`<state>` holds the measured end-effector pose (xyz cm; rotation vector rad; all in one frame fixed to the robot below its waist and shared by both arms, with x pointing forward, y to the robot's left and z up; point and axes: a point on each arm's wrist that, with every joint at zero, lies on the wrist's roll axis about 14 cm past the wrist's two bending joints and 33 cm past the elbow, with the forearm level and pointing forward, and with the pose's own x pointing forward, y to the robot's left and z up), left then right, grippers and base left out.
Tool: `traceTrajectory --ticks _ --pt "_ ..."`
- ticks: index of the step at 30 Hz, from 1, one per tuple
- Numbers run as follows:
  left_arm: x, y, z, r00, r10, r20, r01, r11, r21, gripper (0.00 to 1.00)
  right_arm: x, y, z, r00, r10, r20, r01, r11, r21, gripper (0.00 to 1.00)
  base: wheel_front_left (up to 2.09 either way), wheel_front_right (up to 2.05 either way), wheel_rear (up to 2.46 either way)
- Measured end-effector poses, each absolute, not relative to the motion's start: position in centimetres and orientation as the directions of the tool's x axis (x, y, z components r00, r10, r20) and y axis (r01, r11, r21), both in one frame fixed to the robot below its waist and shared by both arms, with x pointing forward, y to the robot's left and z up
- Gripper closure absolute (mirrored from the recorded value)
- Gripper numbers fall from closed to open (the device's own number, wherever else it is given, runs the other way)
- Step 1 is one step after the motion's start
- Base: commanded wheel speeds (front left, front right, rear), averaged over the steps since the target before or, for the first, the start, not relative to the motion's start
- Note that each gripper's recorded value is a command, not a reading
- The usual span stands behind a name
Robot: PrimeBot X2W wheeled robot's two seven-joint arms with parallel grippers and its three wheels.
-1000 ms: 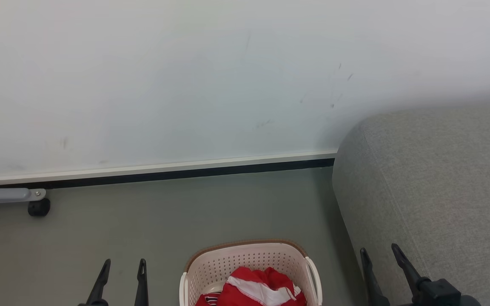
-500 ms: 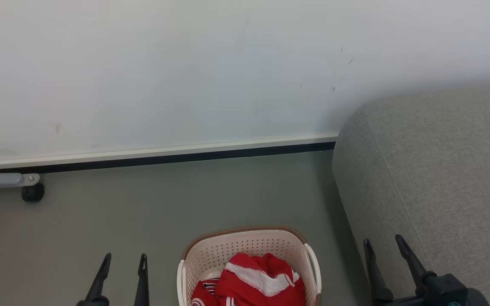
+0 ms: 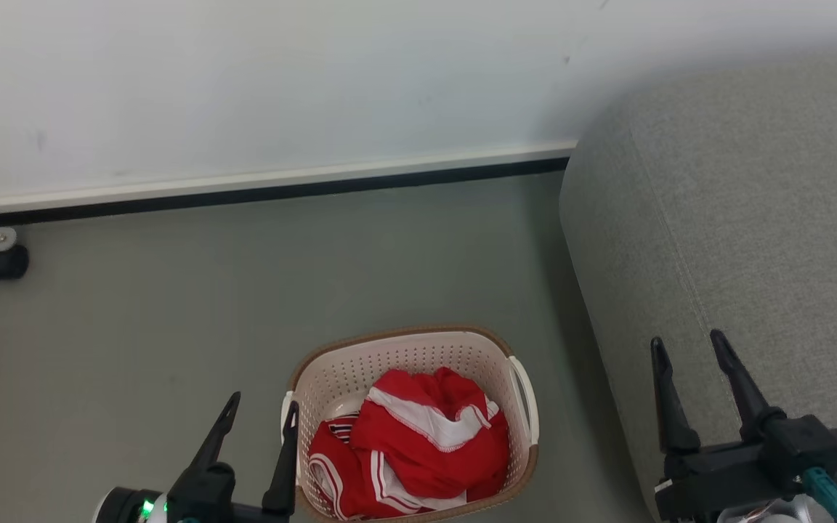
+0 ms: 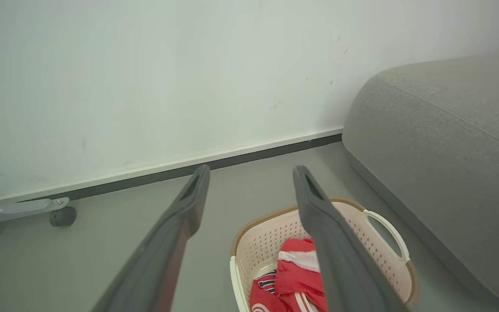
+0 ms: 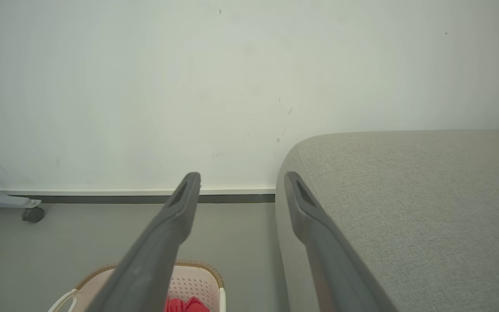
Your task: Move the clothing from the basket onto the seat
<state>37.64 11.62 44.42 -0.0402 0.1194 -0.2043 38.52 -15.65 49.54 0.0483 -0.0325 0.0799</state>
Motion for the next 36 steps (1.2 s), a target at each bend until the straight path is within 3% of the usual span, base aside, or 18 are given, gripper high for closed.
traceTrajectory --ticks 11,21,36 --pt "40.4 5.5 39.7 0.896 -0.380 -0.230 0.370 0.925 -0.085 0.00 41.4 -17.7 49.8 0.997 0.031 0.064 -0.031 1.000 0.002 0.00 0.00 0.00 0.00" --pt "40.6 1.2 33.7 0.776 -0.500 -0.385 0.491 0.861 -0.130 0.00 44.6 -18.7 49.8 0.996 0.011 0.090 -0.009 1.000 -0.027 0.00 0.00 0.00 0.00" --pt "41.3 -4.0 27.3 0.618 -0.632 -0.468 0.623 0.757 -0.200 0.00 48.6 -19.5 48.3 0.994 0.001 0.109 0.007 0.998 -0.069 0.00 0.00 0.00 0.00"
